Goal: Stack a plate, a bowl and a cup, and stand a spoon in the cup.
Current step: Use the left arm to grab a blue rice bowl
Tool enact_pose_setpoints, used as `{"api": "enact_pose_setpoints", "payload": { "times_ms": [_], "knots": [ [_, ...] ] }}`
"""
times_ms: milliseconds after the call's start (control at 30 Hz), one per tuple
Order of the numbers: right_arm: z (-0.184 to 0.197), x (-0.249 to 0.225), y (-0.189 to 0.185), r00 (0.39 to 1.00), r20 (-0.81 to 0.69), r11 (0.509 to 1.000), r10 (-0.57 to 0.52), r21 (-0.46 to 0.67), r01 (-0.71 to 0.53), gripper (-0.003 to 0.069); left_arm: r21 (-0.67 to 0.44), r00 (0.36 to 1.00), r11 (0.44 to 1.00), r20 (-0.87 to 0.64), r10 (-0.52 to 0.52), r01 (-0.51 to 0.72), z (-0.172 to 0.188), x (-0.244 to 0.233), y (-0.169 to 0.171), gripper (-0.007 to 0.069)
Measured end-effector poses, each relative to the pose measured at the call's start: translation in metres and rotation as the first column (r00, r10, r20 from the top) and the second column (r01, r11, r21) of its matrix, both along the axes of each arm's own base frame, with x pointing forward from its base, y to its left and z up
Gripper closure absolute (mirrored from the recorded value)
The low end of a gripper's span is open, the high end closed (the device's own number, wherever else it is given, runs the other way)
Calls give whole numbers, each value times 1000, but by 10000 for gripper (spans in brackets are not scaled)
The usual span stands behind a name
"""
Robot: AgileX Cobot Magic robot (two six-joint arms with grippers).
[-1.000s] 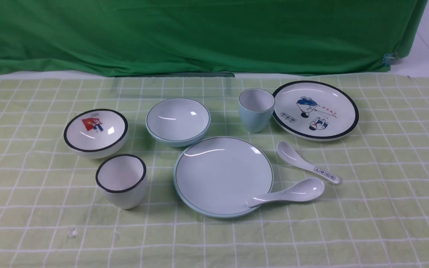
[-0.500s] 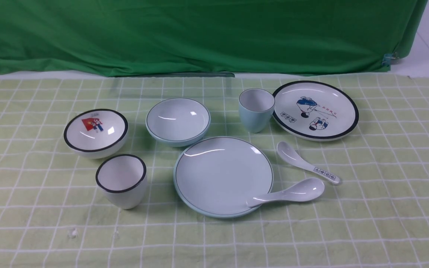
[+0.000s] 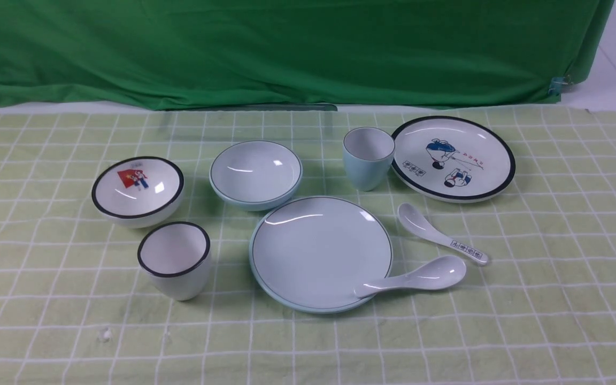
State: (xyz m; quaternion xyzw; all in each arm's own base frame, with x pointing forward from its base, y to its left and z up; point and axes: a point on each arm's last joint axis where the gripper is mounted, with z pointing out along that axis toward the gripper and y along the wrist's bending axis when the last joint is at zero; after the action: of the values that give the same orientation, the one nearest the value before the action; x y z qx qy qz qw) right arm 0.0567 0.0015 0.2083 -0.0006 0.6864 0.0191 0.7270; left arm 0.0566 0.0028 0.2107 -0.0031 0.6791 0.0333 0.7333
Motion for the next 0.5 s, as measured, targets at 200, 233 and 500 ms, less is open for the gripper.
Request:
{"api": "enact_pose_setpoints", "payload": {
  "times_ms": [200, 233, 500],
  "knots": [
    [14, -2, 0, 988, 155, 1000, 0, 8, -1, 417, 5, 997, 1000, 76, -2, 2, 7, -1, 0, 632],
    [16, -2, 0, 984, 178, 1000, 0, 9, -1, 417, 7, 993, 1000, 121, -3, 3, 11, -2, 0, 632],
    [35, -9, 0, 924, 384, 995, 3, 87, -39, 417, 52, 854, 999, 519, -30, 4, 46, -17, -3, 632]
  ]
}}
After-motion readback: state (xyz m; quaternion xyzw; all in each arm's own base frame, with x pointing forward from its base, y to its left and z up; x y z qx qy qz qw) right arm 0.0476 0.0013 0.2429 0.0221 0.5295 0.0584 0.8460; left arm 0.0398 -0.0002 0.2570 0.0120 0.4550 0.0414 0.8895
